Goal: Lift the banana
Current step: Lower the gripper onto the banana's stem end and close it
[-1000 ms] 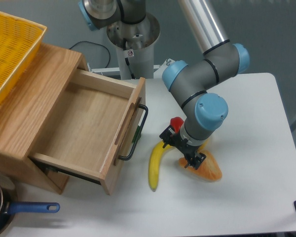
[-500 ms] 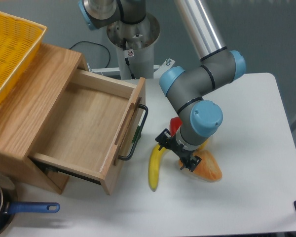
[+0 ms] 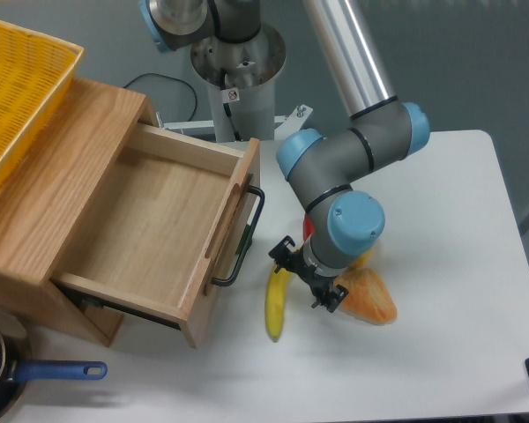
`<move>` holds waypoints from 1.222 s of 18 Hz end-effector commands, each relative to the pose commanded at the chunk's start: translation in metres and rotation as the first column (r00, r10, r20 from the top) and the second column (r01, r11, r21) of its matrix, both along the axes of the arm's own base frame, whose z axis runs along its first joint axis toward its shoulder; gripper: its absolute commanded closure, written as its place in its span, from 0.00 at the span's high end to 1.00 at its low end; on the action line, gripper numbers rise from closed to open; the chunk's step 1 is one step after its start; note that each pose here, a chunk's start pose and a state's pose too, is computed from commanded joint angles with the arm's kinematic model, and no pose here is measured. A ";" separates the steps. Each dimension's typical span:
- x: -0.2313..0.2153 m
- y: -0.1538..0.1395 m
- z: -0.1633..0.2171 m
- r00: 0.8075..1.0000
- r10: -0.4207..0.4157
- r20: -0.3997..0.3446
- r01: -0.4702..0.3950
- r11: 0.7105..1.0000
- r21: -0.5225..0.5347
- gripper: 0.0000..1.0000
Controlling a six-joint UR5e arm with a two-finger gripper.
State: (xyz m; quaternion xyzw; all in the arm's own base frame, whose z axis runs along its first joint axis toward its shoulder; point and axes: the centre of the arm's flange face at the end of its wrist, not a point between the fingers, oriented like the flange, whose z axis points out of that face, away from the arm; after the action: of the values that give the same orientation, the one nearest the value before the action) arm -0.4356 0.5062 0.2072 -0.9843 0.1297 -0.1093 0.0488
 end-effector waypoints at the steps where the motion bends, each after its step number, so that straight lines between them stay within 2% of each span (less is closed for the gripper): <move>1: 0.001 0.001 0.000 1.000 -0.002 0.000 0.002 1.000 0.000 1.00; 22: 0.024 0.013 -0.019 1.000 0.003 0.020 -0.003 1.000 -0.025 1.00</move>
State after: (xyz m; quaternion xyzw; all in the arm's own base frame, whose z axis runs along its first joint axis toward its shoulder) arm -0.4117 0.5190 0.1884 -0.9839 0.1263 -0.1206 0.0378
